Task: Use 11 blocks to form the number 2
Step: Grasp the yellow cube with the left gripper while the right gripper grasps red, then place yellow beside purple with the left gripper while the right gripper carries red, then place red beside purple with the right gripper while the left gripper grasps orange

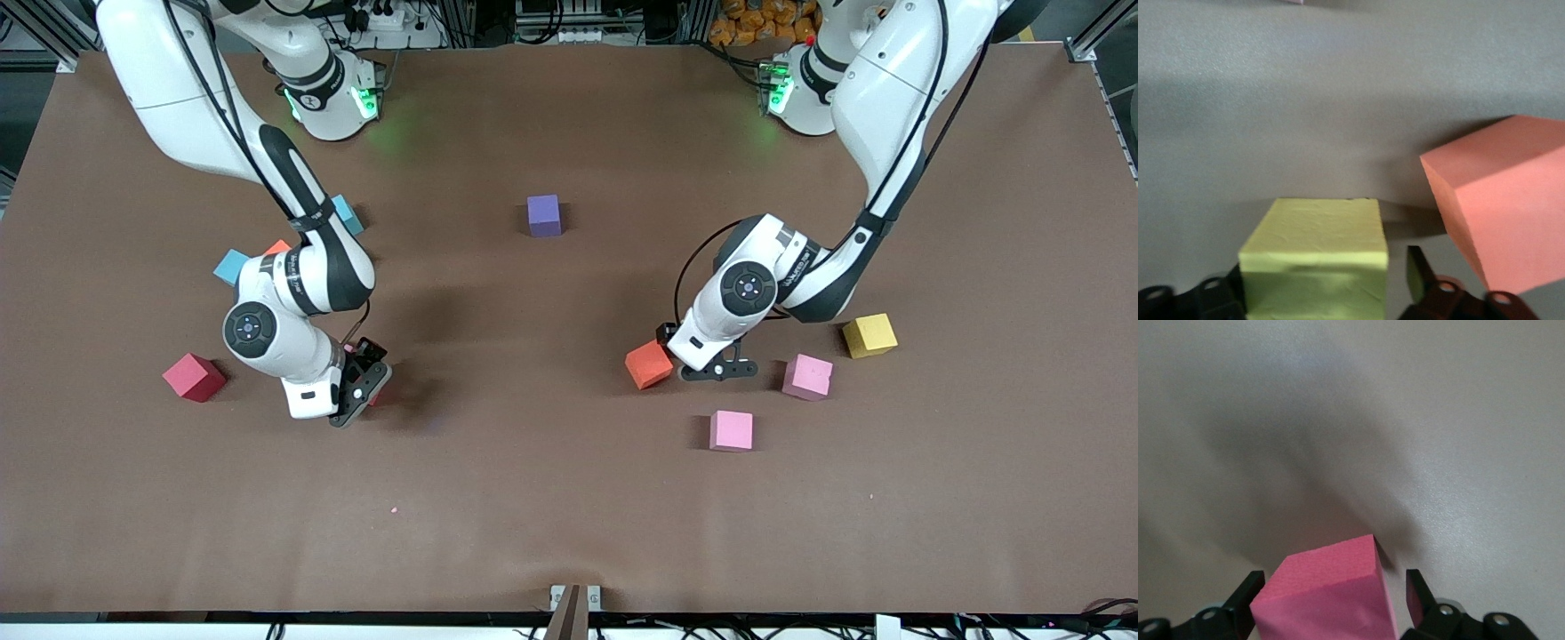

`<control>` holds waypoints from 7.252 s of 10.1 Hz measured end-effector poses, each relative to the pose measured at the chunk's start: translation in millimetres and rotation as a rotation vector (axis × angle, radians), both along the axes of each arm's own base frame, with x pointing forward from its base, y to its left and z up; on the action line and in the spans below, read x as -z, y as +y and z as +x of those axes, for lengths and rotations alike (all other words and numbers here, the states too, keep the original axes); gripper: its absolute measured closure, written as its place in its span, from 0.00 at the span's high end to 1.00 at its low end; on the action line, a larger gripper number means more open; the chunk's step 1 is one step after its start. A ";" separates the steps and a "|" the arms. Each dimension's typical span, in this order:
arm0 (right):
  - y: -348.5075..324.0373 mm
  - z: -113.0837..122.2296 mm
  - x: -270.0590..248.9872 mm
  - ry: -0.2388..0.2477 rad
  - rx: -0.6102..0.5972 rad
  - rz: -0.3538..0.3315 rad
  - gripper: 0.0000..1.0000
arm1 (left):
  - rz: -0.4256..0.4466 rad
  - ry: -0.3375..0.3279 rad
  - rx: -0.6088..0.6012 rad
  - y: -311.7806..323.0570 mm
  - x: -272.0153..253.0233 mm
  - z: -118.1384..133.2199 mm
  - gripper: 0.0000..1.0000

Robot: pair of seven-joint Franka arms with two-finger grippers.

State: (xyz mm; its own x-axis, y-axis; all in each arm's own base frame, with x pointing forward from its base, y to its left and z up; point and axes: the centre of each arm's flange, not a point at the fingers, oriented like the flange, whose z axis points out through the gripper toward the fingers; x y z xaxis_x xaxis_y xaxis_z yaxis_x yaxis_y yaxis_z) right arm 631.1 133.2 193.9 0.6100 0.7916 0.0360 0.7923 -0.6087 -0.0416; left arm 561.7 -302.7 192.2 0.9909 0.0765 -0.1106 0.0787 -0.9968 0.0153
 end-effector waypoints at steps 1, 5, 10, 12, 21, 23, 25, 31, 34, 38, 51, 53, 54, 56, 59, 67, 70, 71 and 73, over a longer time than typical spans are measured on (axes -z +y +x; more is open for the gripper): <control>-0.8 1.0 -0.9 -0.002 -0.001 0.000 0.72 | -0.002 -0.003 -0.011 1.1 -0.8 2.7 0.69; 8.9 14.6 -27.8 0.021 0.022 0.004 0.62 | 0.049 0.031 -0.255 -3.7 -6.7 -2.2 0.64; 112.9 -5.4 -99.6 0.121 0.284 -0.004 0.62 | 0.169 0.118 -0.769 -93.7 -31.9 -93.9 0.64; 119.9 -20.8 -93.2 0.131 0.129 -0.008 0.62 | 0.167 0.136 -0.951 -133.5 -25.2 -146.8 0.64; 123.1 -92.0 -117.1 0.070 -0.315 0.009 0.62 | 0.171 0.142 -1.513 -178.9 -14.8 -249.8 0.64; 150.3 -126.2 -86.1 0.013 -0.385 0.017 0.62 | 0.135 0.130 -1.475 -186.1 -15.6 -258.2 0.64; 164.9 -153.0 -66.2 0.015 -0.439 0.013 0.62 | 0.110 0.118 -1.445 -189.3 -14.6 -262.1 0.64; 121.9 -150.3 -63.3 0.025 -0.560 0.009 0.62 | 0.101 0.130 -1.416 -195.2 -3.5 -270.8 0.61; 127.6 -152.5 -63.8 0.012 -0.592 0.014 0.62 | 0.096 0.138 -1.426 -197.1 -0.1 -263.4 0.61; 132.4 -162.4 -57.1 0.022 -0.621 0.015 0.62 | 0.079 0.107 -1.394 -206.0 4.3 -261.7 0.74; 240.7 -285.6 -34.7 0.111 -0.583 0.030 0.62 | -0.018 -0.115 -1.017 -110.7 -78.7 -34.6 1.00; 244.1 -300.5 -23.3 0.083 -0.590 0.044 0.62 | -0.023 -0.131 -0.807 -90.4 -59.2 2.6 1.00; 242.3 -303.0 -16.2 0.079 -0.588 0.049 0.62 | -0.021 -0.142 -0.725 -81.3 -53.8 13.9 1.00; 245.6 -306.7 -9.8 0.067 -0.594 0.061 0.62 | -0.029 -0.162 -0.608 -72.7 -54.4 28.5 1.00; 252.7 -312.8 0.2 0.051 -0.605 0.079 0.62 | -0.037 -0.151 -0.551 -76.0 -40.8 37.7 1.00; 252.9 -312.6 -0.1 0.052 -0.596 0.078 0.62 | 0.012 -0.094 -0.470 -84.6 -8.1 24.4 1.00; 253.5 -313.7 0.1 0.055 -0.593 0.077 0.62 | 0.016 -0.083 -0.460 -90.2 0.0 19.4 0.84; 253.7 -314.3 0.1 0.057 -0.592 0.076 0.62 | 0.014 -0.085 -0.462 -90.0 -1.3 20.7 0.69; 255.2 -316.6 0.2 0.061 -0.594 0.075 0.62 | 0.015 -0.090 -0.470 -87.2 -6.6 26.5 0.63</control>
